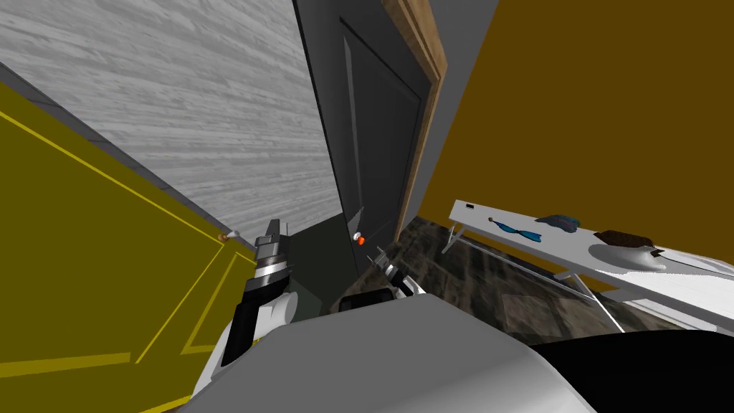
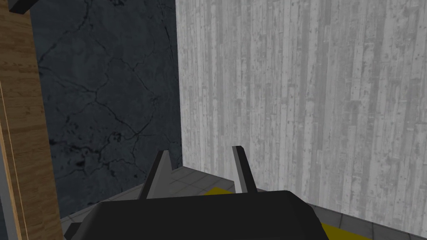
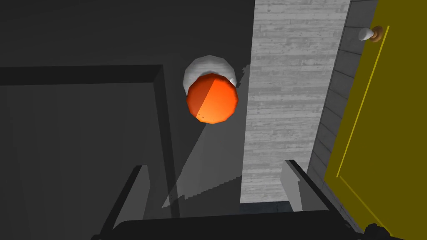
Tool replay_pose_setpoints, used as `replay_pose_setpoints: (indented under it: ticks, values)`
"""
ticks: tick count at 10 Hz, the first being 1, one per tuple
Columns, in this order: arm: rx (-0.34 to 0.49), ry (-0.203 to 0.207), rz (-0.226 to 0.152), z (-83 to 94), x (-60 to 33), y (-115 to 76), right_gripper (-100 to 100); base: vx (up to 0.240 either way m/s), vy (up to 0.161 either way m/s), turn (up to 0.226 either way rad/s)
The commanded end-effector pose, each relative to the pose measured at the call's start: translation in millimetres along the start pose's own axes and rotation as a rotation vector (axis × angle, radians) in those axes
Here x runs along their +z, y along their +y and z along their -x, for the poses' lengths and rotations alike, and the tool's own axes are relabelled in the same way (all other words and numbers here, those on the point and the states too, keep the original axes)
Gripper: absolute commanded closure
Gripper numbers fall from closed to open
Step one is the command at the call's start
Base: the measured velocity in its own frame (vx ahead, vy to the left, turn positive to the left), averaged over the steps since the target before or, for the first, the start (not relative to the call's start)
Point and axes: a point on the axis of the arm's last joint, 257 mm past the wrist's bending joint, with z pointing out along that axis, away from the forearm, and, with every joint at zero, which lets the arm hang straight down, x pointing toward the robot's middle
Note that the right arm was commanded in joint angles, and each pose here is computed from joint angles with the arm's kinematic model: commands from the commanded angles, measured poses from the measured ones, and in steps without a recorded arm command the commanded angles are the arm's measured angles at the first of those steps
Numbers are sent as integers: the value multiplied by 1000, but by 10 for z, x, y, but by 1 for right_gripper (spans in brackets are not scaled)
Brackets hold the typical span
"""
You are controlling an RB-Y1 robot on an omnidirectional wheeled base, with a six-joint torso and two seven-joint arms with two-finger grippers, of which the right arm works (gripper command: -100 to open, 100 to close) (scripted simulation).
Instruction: Push the door open
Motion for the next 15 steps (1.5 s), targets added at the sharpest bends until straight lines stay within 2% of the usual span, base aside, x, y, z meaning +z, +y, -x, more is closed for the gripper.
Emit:
replay_pose_setpoints:
  ticks: [1,5,8,9,14,15]
  values:
    - [0,1,-3,-9,2,3,-100,147,107,26]
    - [4,2,-13,-29,14,27,-100,182,110,23]
    - [7,1,-15,-30,22,41,-100,142,54,14]
    - [7,1,-15,-30,22,41,100,-11,-1,8]
    - [7,1,-15,-30,22,41,100,-8,-1,5]
    - [46,-2,-19,-19,43,35,100,16,11,21]
